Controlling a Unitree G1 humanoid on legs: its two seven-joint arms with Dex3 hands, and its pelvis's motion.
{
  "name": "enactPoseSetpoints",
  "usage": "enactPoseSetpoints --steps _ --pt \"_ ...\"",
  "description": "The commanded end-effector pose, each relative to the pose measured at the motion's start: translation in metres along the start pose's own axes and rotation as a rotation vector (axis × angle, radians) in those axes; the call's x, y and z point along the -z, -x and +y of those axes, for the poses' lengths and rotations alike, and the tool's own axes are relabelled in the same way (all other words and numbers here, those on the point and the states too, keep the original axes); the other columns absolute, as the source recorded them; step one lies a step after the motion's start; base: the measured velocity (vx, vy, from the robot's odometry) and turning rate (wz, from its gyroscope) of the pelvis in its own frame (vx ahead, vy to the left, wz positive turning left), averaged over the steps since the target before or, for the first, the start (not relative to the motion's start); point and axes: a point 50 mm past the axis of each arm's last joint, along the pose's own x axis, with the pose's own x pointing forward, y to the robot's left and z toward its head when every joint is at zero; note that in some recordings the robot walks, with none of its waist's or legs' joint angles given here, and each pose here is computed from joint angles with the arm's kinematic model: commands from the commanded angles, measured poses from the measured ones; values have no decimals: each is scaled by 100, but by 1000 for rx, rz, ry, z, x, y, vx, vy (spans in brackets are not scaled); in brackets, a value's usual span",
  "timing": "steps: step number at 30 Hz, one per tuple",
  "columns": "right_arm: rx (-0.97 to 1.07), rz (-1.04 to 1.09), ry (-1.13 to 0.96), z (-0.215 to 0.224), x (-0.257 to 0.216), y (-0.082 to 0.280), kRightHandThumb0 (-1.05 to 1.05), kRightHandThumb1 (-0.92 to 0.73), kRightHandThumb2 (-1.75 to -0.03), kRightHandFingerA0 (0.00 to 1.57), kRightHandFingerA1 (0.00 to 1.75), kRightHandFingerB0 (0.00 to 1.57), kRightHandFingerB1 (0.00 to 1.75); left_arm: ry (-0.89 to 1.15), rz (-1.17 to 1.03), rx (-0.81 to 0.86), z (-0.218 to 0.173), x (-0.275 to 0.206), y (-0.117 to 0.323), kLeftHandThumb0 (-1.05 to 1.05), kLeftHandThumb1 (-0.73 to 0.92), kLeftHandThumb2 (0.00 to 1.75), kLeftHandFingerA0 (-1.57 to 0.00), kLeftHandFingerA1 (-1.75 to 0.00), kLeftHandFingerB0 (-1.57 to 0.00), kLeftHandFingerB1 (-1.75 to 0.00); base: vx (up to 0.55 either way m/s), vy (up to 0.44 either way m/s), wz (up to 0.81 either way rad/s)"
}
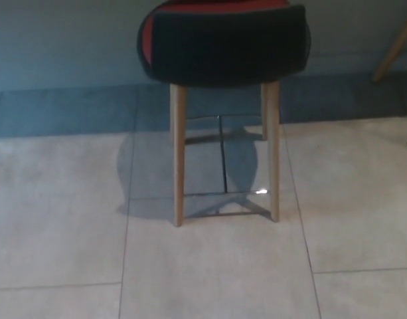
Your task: The robot walks towards a chair to grab it and pulls it towards itself
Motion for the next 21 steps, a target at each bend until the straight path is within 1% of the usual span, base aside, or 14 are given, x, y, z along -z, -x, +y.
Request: enactPoseSetpoints --steps 1,4,5,6,7,9,14,17,21 --pt "6 -1 11 -5 -2 0 -93 -64 -93 0 0 0 5 -26 -44 -13 7 -7 1 -66 35 81 -10 -79 0 -53 326 98 -21" --pt "4 -1 2 -6 -3 -1 -91 -63 -91 0 0 0 4 -24 -43 -15 7 -7 1 -64 34 81 -9 -77 0 -51 415 158 -17" --pt "7 1 10 -7 -3 -1 -91 -63 -91 0 0 0 5 -22 -39 -15 8 -6 1 -69 48 49 0 -111 0 -54 492 226 -5" --pt "11 6 20 -7 -3 -1 -91 -63 -91 0 0 0 5 -20 -36 -16 8 -6 1 -69 48 49 0 -111 0 -54 482 230 89" --pt "14 9 16 -7 -3 -2 -90 -62 -91 0 0 0 5 -18 -38 -13 8 -6 1 -63 34 81 -8 -75 0 -49 451 234 -72" --pt "17 12 25 -7 -3 -2 -93 -64 -93 0 0 0 5 -11 -38 -13 8 -6 1 -63 33 80 -8 -76 0 -51 458 206 11" --pt "18 5 39 -7 -7 -5 -91 -64 -92 0 0 0 4 19 -69 -31 7 -10 0 -64 35 81 -11 -80 0 -59 357 103 9" --pt "12 1 44 -6 -8 -4 -93 -65 -93 0 0 0 4 26 -67 -35 7 -10 0 -62 33 80 -9 -78 0 -55 318 -34 13" --pt "10 1 34 -6 -8 -5 -94 -65 -94 0 0 0 4 12 -59 -25 6 -10 0 -63 34 80 -10 -77 0 -53 405 -156 23"
